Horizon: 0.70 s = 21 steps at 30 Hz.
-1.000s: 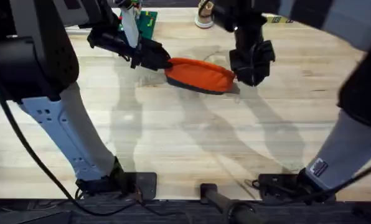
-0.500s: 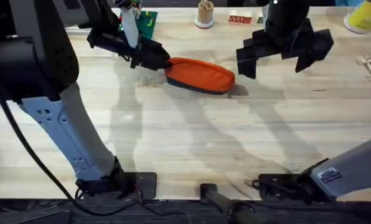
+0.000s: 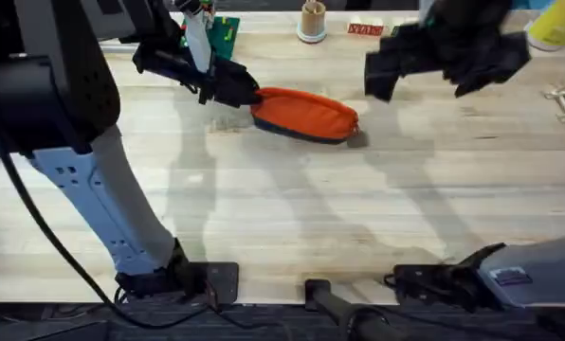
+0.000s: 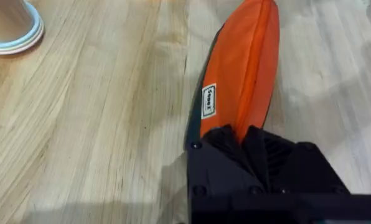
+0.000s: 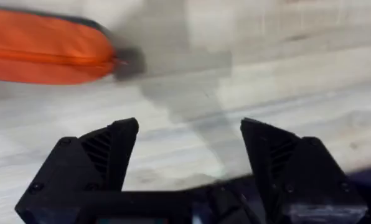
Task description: Unzip the bag, pick up the pens from the table one at a time and place them inside, then zip the bag closed.
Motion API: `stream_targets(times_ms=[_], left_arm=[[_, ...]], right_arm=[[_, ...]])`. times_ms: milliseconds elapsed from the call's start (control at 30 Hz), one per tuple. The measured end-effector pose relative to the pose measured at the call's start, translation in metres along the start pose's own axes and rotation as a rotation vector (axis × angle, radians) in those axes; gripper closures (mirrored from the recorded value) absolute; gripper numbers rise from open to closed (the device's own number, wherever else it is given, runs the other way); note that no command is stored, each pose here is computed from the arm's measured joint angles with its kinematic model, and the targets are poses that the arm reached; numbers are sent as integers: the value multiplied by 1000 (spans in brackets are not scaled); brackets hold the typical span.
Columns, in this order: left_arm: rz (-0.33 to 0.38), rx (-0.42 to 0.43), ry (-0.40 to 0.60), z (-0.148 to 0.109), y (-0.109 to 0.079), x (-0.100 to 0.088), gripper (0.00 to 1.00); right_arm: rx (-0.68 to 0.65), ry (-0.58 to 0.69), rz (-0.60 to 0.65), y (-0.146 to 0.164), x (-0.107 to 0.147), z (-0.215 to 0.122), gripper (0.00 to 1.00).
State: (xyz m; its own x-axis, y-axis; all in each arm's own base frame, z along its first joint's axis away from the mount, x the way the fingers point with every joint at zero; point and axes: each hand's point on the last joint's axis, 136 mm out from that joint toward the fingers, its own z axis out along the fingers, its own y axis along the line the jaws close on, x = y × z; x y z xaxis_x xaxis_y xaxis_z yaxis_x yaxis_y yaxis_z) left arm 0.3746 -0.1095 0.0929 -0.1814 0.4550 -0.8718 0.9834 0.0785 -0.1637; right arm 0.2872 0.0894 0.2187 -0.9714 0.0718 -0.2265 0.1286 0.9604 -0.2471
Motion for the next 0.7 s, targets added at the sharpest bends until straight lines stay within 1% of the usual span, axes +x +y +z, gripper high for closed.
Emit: stream_targets(times_ms=[167,367,500,600,700], left_arm=[[0,0,0,0,0,0,959],[0,0,0,0,0,0,959],[0,0,0,0,0,0,959],[0,0,0,0,0,0,959],[0,0,0,0,0,0,959]], right_arm=[[-118,-169,45,-10,2,-47,5],[-231,-318,69,-24,13,-91,5],[-305,-387,62,-30,28,-115,6],[-346,-400,54,-33,44,-117,5],[-366,-388,62,-33,59,-102,5]])
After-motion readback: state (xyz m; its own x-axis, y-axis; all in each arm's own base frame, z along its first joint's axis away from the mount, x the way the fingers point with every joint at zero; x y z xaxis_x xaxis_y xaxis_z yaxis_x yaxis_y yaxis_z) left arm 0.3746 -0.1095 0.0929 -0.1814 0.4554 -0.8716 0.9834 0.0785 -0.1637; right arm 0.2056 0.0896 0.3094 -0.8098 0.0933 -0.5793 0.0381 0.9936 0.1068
